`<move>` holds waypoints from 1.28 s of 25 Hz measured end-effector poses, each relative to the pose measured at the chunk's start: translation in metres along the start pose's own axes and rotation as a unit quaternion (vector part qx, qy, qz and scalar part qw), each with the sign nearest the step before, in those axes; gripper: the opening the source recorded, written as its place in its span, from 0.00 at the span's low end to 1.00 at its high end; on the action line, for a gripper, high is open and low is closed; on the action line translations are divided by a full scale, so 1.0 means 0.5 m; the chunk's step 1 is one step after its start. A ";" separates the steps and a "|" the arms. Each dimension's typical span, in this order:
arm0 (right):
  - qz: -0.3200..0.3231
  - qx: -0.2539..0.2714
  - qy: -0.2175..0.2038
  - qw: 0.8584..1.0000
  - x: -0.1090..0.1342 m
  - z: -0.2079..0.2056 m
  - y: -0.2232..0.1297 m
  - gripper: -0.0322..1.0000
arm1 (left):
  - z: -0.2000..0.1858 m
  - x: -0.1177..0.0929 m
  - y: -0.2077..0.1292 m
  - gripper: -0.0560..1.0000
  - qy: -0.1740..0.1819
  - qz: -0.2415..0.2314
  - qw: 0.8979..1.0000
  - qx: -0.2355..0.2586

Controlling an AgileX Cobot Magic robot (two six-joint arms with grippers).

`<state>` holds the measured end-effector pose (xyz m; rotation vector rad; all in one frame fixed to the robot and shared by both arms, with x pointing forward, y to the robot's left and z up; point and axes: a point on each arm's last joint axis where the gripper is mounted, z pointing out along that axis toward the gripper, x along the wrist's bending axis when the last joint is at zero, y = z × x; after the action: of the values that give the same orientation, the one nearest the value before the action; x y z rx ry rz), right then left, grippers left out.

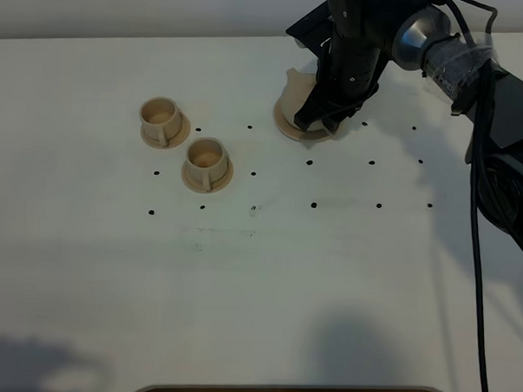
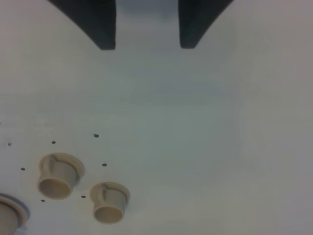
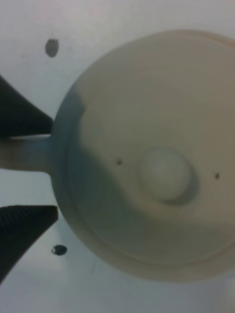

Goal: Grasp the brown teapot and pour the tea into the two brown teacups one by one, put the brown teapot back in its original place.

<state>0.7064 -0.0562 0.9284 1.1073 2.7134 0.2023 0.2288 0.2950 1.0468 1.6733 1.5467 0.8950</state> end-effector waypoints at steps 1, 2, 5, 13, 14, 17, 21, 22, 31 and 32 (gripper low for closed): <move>-0.003 -0.001 -0.003 1.000 -0.002 -0.003 0.001 0.36 | 0.000 0.000 0.000 0.37 0.000 0.000 1.000 0.000; -0.006 -0.001 -0.008 1.000 -0.004 -0.006 0.002 0.36 | 0.000 0.000 0.000 0.37 0.000 0.000 1.000 0.000; -0.012 -0.004 -0.017 1.000 -0.008 -0.014 0.005 0.36 | 0.000 0.000 0.000 0.37 0.000 0.000 1.000 0.000; -0.021 -0.004 -0.022 1.000 -0.011 -0.018 0.005 0.36 | 0.000 0.000 0.000 0.37 0.000 0.000 1.000 0.000; -0.022 -0.004 -0.022 1.000 -0.011 -0.018 0.005 0.36 | 0.000 0.000 0.000 0.37 0.000 0.000 1.000 0.000; -0.023 -0.004 -0.022 0.999 -0.011 -0.018 0.005 0.34 | 0.000 0.000 0.000 0.37 0.000 0.000 1.000 0.000; -0.037 0.003 -0.019 0.999 -0.010 -0.008 0.003 0.32 | 0.000 0.000 0.000 0.37 0.000 0.000 1.000 0.000; -0.040 0.004 -0.019 0.999 -0.010 -0.005 0.004 0.31 | 0.000 0.000 0.000 0.37 0.000 0.000 1.000 0.000; -0.047 0.006 -0.018 0.999 -0.009 -0.002 0.003 0.31 | 0.000 0.000 0.000 0.37 0.000 0.000 1.000 0.000; -0.047 0.006 -0.018 0.999 -0.009 -0.002 0.003 0.31 | 0.000 0.000 0.000 0.37 0.000 0.000 1.000 0.000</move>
<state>0.7103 -0.0586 0.9303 0.9755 2.7302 0.1493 0.2288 0.2950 1.0468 1.6733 1.5467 0.8950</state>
